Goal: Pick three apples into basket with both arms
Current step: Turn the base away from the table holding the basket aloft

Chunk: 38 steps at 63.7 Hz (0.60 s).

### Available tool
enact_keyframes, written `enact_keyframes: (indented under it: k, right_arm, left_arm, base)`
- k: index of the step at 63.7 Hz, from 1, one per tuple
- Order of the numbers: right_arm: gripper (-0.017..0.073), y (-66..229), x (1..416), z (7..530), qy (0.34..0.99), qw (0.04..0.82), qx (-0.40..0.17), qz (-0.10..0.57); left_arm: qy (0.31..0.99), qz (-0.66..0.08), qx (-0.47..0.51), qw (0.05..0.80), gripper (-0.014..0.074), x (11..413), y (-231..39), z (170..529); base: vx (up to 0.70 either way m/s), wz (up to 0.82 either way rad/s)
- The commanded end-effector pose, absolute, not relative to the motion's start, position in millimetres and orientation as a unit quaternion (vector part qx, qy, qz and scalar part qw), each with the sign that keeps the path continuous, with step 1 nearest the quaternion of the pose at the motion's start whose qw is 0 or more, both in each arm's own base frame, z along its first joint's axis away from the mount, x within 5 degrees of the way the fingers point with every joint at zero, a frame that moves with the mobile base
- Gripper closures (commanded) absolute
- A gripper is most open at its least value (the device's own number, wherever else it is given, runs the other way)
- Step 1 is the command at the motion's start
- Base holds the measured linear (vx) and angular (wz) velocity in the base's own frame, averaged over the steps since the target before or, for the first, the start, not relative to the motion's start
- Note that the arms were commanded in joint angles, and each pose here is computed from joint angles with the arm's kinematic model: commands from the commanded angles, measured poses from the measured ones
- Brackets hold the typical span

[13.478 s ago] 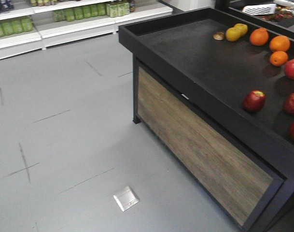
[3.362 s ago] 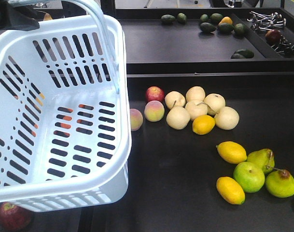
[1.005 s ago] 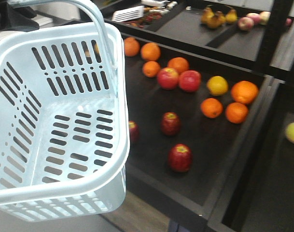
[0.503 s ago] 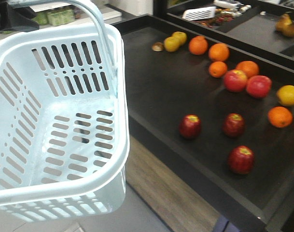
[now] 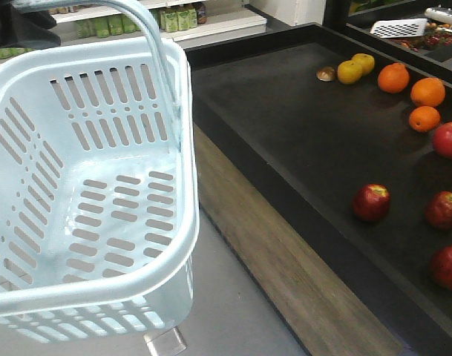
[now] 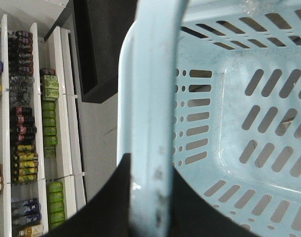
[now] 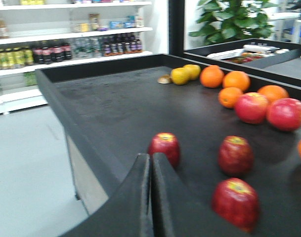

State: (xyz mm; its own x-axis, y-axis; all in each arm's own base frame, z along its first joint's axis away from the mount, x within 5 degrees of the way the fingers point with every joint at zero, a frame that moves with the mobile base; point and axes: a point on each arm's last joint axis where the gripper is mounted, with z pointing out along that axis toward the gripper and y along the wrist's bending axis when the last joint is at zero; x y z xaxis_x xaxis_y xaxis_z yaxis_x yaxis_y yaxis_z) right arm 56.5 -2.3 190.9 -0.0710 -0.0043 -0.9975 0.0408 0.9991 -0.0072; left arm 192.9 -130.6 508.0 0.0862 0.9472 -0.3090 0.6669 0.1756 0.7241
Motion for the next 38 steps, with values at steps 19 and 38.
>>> enact_keyframes:
  k: [19,38]
  right_arm:
    - [0.0568,-2.6,56.2,194.8,0.704,0.710,0.013,-0.020]
    - [0.0568,-2.6,56.2,194.8,0.704,0.710,0.013,-0.020]
  left_arm:
    - [0.639,0.182,0.597,0.449,0.0600,184.3,-122.9,526.3]
    - [0.639,0.182,0.597,0.449,0.0600,184.3,-122.9,526.3]
  base:
    - [0.02,0.27]
    - [0.08,0.30]
